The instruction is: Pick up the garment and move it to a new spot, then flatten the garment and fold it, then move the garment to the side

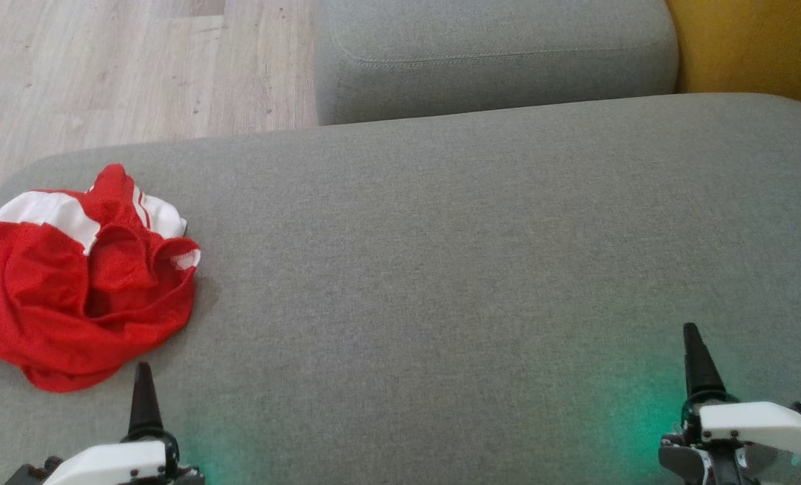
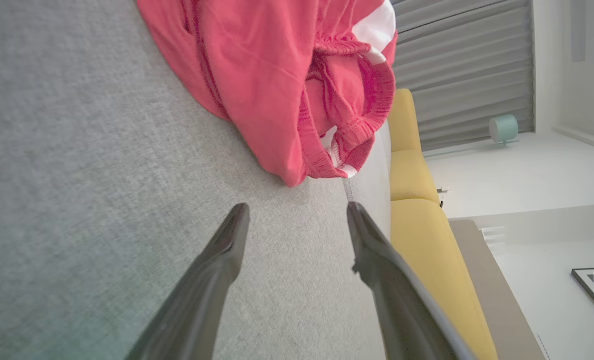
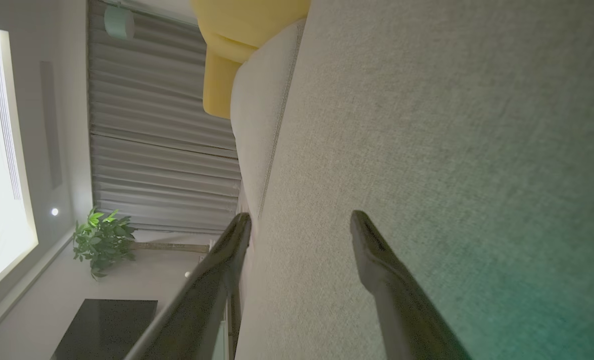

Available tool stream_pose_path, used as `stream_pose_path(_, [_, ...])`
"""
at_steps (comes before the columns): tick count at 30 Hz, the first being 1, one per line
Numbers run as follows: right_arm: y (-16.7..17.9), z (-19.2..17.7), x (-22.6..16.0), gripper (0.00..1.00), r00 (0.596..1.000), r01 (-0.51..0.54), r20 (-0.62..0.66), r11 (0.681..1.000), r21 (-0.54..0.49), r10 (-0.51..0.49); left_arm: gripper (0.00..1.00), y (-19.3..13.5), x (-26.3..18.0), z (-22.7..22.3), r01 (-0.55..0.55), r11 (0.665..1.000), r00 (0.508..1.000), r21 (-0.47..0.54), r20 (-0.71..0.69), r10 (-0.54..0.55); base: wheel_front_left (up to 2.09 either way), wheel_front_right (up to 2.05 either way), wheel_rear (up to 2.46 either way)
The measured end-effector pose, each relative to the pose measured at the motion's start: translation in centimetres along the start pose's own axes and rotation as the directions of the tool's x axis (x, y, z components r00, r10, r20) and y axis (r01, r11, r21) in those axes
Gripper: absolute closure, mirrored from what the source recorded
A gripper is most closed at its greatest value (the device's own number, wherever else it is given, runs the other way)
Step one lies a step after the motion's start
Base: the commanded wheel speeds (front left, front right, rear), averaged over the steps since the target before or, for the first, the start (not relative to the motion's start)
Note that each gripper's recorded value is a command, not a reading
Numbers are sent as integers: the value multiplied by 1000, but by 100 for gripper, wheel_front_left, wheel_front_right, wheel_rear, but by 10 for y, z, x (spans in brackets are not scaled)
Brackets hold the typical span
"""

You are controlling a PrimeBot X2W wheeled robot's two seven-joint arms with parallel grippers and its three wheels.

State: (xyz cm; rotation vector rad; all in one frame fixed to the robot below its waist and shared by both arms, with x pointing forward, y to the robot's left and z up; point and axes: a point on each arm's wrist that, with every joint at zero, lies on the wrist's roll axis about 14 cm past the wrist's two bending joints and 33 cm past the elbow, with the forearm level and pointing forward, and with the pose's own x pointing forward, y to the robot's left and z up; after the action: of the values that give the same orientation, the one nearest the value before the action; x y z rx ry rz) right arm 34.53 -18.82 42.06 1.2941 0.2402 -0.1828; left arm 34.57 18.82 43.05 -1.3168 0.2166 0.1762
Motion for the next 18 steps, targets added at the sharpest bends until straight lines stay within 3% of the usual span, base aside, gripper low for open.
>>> stream_pose_path(18, [23,-20,5,0,997,-75,-51,969,-236,65,0,-17,2,-6,43,968,999,248,-2,-44,0,0,0])
